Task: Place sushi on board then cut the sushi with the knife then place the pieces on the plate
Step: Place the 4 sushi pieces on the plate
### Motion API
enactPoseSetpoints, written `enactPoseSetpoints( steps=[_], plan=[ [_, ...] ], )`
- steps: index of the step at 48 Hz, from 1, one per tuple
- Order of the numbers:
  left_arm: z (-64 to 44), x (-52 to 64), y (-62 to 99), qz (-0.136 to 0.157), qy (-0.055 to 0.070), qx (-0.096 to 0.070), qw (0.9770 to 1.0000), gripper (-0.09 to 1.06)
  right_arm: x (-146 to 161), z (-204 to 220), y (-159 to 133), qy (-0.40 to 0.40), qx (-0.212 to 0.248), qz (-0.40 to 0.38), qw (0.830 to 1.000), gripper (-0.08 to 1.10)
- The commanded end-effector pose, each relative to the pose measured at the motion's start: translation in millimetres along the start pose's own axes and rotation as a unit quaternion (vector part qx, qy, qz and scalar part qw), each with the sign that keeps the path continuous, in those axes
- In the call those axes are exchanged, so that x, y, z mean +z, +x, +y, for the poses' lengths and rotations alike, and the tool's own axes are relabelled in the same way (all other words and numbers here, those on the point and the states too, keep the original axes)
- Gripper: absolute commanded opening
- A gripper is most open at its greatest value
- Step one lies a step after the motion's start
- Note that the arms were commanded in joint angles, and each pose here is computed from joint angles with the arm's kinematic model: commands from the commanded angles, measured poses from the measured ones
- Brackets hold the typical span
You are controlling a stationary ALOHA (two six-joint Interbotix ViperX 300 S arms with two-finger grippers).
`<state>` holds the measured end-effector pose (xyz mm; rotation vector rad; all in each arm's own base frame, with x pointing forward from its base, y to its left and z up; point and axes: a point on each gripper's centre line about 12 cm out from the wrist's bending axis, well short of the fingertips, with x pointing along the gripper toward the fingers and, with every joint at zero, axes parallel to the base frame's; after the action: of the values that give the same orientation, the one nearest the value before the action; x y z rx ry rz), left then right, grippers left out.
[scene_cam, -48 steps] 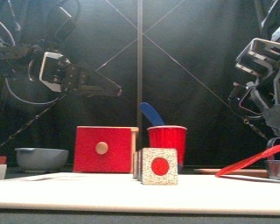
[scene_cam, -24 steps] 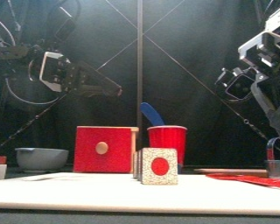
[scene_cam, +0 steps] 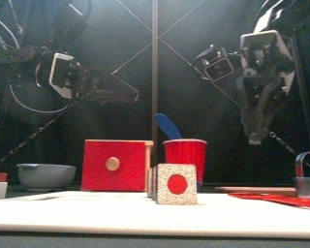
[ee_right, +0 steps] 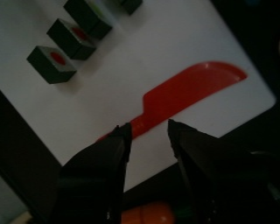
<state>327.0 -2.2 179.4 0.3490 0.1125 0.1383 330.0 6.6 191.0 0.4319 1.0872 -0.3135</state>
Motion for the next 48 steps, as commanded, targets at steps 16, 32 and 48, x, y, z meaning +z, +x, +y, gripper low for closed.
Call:
enactPoseSetpoints(
  steps=[16,32,48],
  plan=[
    [32.6,-2.7,-11.8,0.009,-0.032,0.065,0.9974,0.88,75.5,12.5,35.8,-0.154,0.055,-0.001,0.986,0.77],
    [37.8,-5.3,-24.0,0.014,-0.046,0.077,0.9958,0.88,95.2,11.4,69.7,-0.195,0.033,0.020,0.980,0.77],
    [38.0,-14.9,-30.5,0.031,-0.053,0.082,0.9947,0.88,96.4,12.6,80.1,-0.199,0.029,0.026,0.979,0.77]
  ],
)
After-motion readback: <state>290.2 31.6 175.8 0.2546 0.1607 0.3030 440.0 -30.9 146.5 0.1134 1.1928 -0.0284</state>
